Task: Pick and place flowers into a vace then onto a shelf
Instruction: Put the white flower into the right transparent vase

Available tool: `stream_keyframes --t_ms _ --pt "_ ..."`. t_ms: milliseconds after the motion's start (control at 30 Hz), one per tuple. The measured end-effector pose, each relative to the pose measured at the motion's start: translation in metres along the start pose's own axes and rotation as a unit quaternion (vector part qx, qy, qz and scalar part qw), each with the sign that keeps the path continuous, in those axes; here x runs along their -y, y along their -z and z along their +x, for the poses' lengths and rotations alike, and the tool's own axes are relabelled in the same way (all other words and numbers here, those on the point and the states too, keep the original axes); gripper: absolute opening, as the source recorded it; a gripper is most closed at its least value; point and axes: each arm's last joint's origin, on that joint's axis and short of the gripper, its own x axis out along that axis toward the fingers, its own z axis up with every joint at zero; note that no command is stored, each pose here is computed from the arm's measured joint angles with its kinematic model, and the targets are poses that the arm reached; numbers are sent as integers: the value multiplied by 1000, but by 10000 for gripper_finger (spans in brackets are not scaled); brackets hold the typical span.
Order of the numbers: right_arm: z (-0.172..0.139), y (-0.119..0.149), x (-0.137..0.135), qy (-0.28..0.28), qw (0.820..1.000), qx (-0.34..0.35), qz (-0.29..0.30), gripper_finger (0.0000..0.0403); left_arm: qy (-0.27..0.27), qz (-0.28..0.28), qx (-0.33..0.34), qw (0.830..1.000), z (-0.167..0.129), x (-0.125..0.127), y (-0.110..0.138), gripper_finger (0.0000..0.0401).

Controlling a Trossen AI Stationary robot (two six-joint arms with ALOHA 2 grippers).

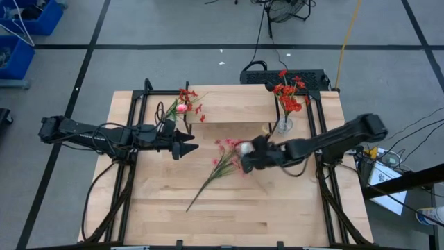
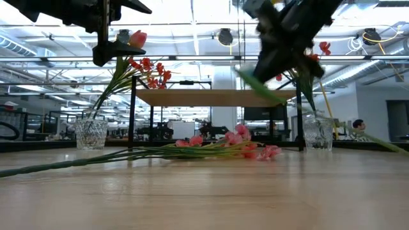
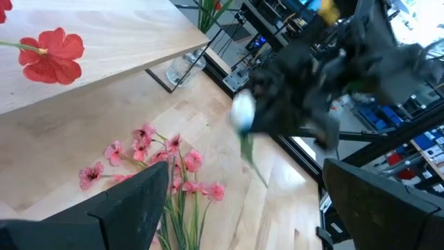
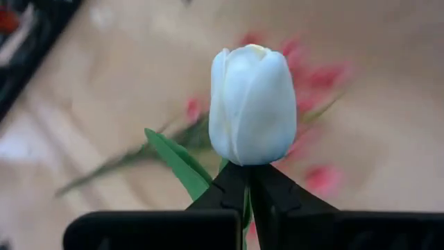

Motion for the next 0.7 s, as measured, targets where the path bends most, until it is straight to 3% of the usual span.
stream_keyframes --t_ms 233,400,700 --pt "-62 -29 30 55 987 148 13 1 0 6 0 1000 0 0 0 386" --pt "-97 -42 52 102 961 258 7 1 0 6 0 1000 0 0 0 386" --pt "-119 -53 81 191 916 353 -13 0 -1 4 1 1000 0 0 0 386"
